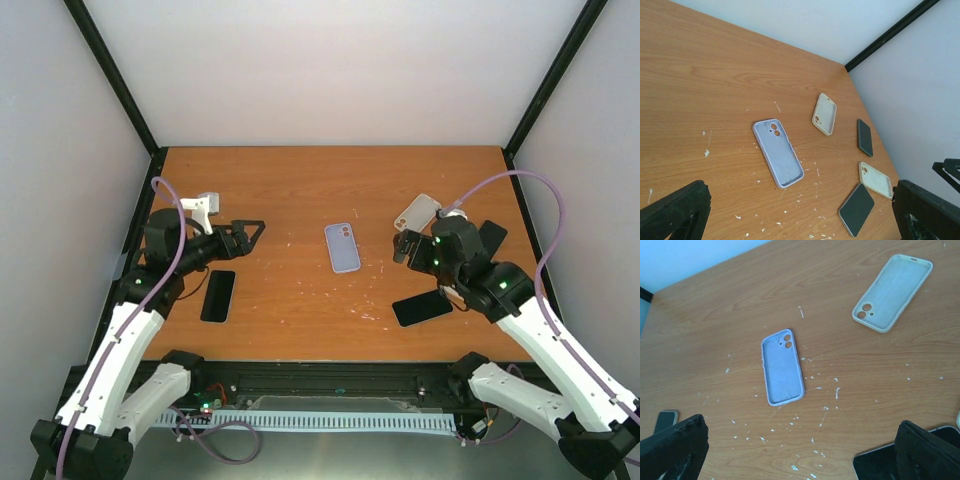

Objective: Put the phone into the phone case

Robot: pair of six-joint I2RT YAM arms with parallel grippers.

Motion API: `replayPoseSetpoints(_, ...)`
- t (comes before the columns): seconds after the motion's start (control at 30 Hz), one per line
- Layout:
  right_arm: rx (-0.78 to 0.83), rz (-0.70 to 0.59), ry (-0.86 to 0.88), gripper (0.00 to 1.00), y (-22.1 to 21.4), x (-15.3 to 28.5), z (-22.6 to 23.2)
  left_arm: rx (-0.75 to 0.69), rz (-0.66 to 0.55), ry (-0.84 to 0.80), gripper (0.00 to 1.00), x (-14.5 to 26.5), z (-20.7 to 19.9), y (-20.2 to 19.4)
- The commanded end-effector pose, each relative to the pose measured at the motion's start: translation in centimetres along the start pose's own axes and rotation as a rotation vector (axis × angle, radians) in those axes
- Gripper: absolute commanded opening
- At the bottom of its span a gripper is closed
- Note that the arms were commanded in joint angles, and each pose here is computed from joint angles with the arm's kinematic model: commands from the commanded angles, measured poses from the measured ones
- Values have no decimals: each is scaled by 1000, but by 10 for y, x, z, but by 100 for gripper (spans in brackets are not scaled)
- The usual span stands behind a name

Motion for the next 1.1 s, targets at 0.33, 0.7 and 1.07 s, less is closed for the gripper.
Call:
replayPoseSetpoints(0.33, -277, 224, -323, 99, -91, -53, -71, -88, -51, 115, 100, 2, 14, 13)
replayPoseSetpoints(0.7, -534, 283, -447, 100, -147, -72, -121, -125, -71, 118, 99, 6, 15, 12)
replayPoseSetpoints(1.07, -655, 338, -457, 99, -168, -94, -121, -96, -60, 141, 99, 0, 26, 8)
Point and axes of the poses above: each gripper's point midway between its finger pads, its own x axis back along the fingers, its own z axis along the line the jaws close on, y = z × x, the point moved 1 cm from there along x, back along the fingers, and after that the axes turned 9 degrees about x, right-handed, at the moved point
